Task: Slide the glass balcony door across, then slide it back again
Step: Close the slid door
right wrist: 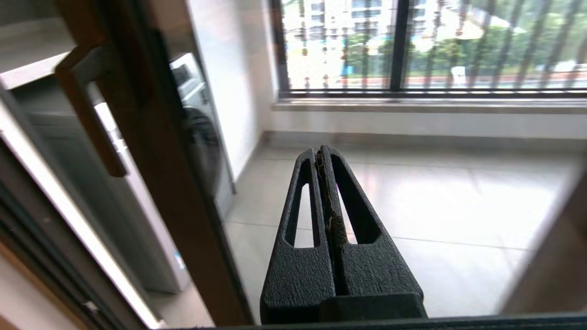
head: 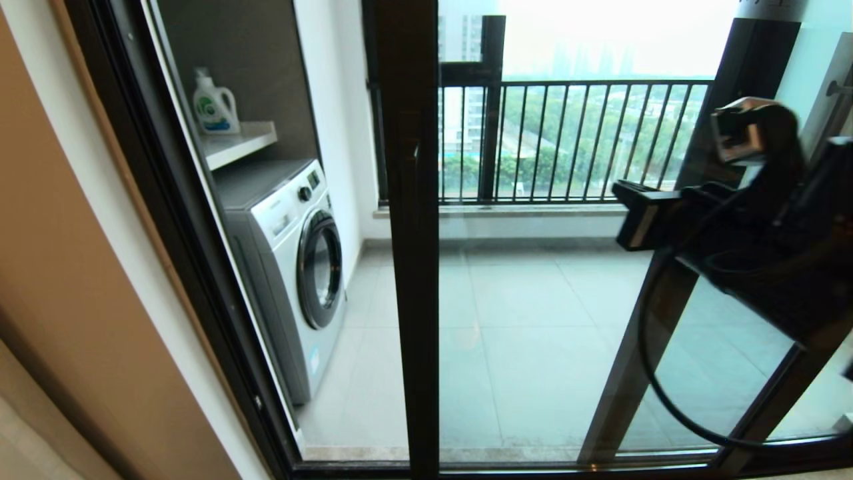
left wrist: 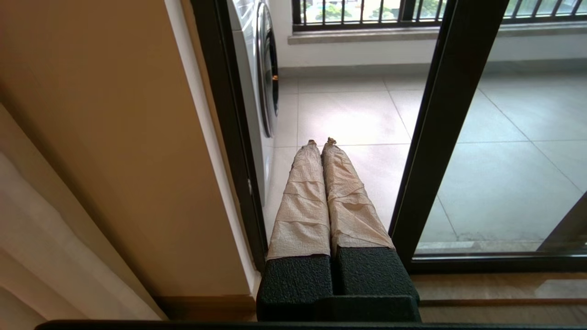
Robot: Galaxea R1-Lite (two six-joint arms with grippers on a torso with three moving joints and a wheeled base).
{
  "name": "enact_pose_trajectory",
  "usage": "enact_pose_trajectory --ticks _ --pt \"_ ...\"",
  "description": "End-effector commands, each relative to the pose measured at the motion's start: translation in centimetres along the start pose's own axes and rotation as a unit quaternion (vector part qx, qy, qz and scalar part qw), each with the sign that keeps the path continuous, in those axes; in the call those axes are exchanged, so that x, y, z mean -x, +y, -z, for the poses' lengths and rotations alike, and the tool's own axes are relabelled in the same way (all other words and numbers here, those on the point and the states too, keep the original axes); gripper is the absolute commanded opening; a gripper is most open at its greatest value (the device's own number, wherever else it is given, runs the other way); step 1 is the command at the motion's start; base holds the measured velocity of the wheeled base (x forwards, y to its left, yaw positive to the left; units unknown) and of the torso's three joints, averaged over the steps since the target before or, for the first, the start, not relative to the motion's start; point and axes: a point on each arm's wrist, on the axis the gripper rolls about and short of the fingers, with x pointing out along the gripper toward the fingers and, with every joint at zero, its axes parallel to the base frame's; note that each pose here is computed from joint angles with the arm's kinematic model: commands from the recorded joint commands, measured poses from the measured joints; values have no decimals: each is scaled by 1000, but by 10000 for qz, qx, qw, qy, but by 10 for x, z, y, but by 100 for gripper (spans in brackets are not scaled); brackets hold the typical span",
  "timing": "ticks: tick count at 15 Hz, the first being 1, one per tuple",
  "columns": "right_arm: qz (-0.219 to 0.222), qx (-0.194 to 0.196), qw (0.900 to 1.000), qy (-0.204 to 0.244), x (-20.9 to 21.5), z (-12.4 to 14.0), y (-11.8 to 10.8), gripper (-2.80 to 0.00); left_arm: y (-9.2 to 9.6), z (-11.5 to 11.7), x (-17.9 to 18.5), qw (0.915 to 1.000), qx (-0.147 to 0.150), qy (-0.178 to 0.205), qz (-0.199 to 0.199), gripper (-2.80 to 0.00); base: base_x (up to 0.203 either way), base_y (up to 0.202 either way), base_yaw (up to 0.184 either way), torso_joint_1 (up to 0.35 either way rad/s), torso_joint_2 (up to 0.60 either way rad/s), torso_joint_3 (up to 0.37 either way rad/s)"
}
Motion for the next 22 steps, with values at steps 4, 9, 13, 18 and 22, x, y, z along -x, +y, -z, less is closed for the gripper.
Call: enact_pose_trajectory --ticks 4,9,13,18,22 --pt "1171 588 9876 -860 179 -65 -57 -280 0 0 0 10000 -3 11 -1 -280 0 0 0 0 0 0" --pt "2656 1360 9484 -1074 284 -60 -59 -280 0 0 0 10000 -3 11 -7 -280 0 0 0 0 0 0" --pt "2796 1607 9396 -1147 323 -9 -52 -280 0 0 0 10000 -3 11 -1 -280 0 0 0 0 0 0" --pt "2508 1604 9531 -542 302 87 -61 -280 0 0 0 10000 -3 11 -1 -280 0 0 0 0 0 0" --pt "636 346 9972 174 285 142 -60 -280 0 0 0 10000 -3 11 -2 -280 0 0 0 0 0 0"
